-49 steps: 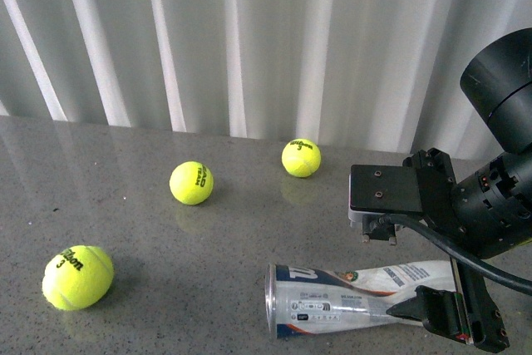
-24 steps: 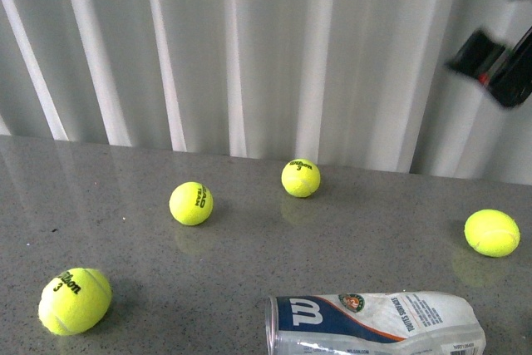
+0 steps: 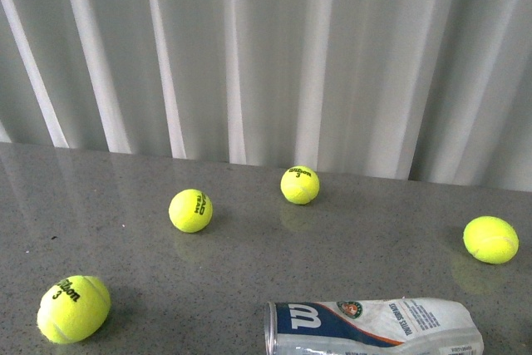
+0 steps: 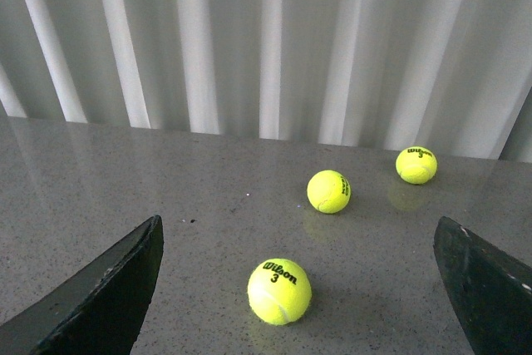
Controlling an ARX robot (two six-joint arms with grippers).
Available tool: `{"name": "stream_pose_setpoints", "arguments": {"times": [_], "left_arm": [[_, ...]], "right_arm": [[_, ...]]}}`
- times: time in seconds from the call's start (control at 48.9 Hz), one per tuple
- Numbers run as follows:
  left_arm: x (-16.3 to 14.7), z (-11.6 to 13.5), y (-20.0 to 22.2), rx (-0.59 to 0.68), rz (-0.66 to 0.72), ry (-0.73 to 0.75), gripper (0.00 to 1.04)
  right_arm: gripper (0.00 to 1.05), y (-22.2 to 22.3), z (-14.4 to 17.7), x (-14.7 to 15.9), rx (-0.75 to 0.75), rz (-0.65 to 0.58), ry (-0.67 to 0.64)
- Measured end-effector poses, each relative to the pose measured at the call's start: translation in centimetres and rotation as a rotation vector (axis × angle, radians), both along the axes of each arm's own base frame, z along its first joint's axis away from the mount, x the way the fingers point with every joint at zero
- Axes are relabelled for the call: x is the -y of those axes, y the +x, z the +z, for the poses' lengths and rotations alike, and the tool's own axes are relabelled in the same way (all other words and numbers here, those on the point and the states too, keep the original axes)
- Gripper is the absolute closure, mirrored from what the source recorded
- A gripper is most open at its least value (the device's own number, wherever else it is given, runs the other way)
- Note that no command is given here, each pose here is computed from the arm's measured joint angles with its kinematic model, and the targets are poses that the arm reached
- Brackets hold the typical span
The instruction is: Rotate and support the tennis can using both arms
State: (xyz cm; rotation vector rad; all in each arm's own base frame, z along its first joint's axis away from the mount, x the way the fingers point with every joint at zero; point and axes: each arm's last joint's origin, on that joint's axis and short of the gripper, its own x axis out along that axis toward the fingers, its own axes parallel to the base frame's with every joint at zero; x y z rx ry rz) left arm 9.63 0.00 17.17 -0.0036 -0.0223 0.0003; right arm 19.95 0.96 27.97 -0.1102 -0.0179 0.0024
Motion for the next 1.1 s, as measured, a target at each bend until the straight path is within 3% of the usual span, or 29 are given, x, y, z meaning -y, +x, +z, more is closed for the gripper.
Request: {"name": "stream_pose_setpoints", "arguments": {"times": [0.184,0.327,0.654,1.104], "left_arm": [[0.0,0.0,0.0,0.000,0.000,0.000,0.07],[0.0,0.0,0.0,0.000,0.000,0.000,0.07],[0.0,0.0,0.0,0.000,0.000,0.000,0.07],[0.0,0.0,0.0,0.000,0.000,0.000,0.07]], "right_arm": [[0.74,-1.7,-3.5,0.9,-0.030,-0.007,0.079],[1.02,-3.2,-5.3,0.9,-0.023,-0.001,0.092],[1.01,-5.9,-8.7,0.9,-0.023,-0.001,0.097],[1.01,-7.8,-10.4,0.9,-0.023,-0.001,0.098]]}}
